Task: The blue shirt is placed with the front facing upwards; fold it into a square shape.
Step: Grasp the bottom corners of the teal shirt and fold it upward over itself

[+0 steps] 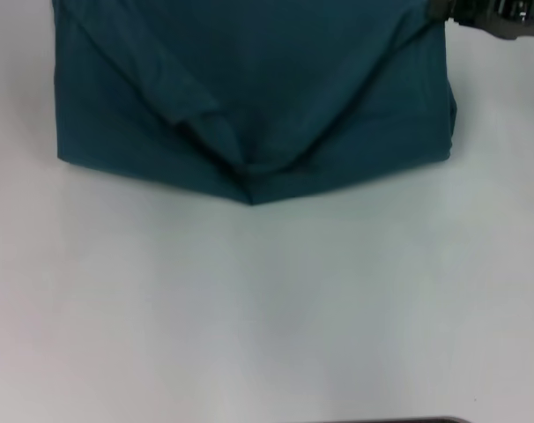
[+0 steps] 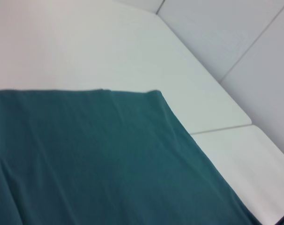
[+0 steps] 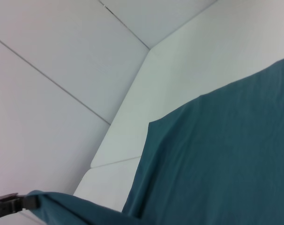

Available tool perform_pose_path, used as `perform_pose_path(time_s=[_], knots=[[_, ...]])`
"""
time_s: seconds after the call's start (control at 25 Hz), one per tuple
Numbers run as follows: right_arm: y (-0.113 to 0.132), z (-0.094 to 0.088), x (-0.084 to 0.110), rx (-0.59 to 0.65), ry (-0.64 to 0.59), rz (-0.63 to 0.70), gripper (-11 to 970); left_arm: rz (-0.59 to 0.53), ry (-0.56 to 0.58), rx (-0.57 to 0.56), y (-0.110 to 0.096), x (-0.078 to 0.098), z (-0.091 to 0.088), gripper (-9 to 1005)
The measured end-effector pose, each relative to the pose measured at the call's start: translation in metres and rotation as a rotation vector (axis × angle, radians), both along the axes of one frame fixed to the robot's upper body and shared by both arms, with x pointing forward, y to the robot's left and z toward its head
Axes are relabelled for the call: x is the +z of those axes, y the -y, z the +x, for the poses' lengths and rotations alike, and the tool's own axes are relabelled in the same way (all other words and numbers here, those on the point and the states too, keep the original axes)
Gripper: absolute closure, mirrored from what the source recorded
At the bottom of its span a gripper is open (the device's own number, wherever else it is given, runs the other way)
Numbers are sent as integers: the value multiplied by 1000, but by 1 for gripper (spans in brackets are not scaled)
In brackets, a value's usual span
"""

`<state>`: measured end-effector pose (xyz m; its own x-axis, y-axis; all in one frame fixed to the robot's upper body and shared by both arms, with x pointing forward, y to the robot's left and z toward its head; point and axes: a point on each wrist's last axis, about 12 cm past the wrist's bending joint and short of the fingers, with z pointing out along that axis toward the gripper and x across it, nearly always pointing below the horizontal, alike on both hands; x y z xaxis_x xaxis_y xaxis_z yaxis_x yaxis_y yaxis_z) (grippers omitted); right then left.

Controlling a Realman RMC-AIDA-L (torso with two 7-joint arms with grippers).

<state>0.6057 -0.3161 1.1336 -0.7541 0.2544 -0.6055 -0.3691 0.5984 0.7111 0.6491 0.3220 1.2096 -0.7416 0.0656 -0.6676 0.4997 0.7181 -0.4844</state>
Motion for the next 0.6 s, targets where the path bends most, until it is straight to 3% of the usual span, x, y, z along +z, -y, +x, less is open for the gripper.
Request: perform_pose_path(time_s=[0.24,0.6], knots=[[3,7,3,-26,9,-24,942,-8,0,29,2,-5,3,968],[-5,7,-13,-43,-19,-58,942,-6,-60,140,-6,-50,-5,967]])
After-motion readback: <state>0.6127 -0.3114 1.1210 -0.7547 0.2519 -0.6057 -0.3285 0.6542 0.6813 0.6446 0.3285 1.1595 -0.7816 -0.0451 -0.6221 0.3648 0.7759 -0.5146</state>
